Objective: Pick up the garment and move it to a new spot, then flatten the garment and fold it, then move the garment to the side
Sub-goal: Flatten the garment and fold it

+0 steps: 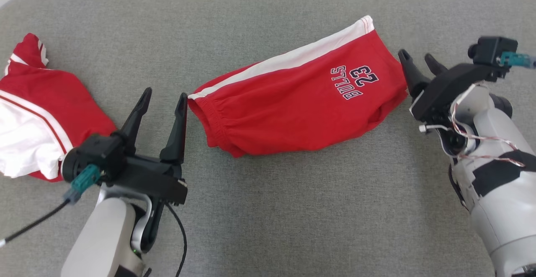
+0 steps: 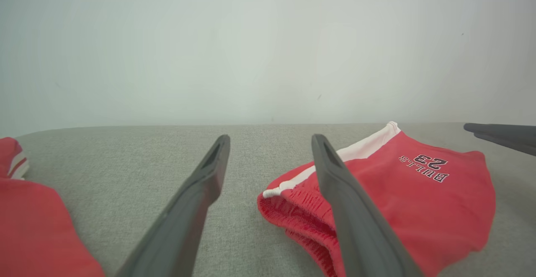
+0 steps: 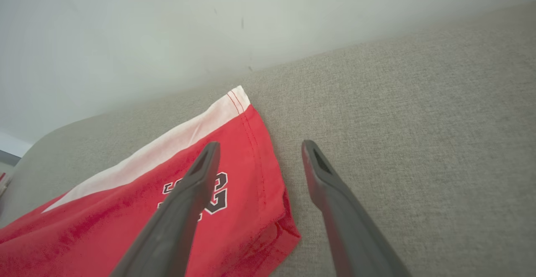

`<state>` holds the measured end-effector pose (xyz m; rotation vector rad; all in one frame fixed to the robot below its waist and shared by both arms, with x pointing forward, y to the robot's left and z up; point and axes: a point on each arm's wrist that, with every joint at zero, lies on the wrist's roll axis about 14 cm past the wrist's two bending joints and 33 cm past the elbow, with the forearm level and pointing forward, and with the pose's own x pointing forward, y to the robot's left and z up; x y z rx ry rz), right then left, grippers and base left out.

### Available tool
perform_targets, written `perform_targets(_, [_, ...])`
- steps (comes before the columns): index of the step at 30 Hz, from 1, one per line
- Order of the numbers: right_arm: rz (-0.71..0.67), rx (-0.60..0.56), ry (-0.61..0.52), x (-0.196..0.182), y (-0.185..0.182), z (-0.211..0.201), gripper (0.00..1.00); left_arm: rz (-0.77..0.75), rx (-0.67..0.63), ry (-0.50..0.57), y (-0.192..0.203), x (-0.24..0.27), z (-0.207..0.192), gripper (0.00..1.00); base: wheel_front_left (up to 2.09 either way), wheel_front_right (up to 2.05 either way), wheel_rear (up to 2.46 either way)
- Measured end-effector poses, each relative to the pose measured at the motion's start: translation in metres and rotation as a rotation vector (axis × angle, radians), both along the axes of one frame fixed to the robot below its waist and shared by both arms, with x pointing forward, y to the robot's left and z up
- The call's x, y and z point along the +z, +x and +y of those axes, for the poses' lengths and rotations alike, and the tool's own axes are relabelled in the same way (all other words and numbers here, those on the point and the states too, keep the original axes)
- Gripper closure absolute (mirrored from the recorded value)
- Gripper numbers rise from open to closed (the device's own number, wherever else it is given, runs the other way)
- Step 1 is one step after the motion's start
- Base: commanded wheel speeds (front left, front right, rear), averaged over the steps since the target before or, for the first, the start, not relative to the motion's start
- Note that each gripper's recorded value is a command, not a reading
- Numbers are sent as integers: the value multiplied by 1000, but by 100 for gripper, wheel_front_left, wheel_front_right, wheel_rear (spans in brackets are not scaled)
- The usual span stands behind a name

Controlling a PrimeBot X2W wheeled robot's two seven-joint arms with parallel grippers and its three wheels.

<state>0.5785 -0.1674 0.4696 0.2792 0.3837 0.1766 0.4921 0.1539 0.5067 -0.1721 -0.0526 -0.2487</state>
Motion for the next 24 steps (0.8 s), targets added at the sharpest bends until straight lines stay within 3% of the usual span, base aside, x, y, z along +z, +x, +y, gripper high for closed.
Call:
perform_targets(10, [41,21,-75,-36,-14,-7,0,-38,178,29,-36,2,40,0,0,0,0])
perform_targets(21, [94,46,-105,-59,-15,3,0,10,284,42,-63,-14,66,0,0,0,0])
perform_targets(22, [99,53,-110,-59,-15,5,52,14,287,44,-65,-15,66,0,0,0,0])
perform_targets(23, [100,58,-114,-59,-15,6,65,17,291,44,-67,-16,66,0,0,0,0])
perform_targets(24, [102,62,-115,-59,-16,7,100,20,294,44,-69,-17,67,0,0,0,0])
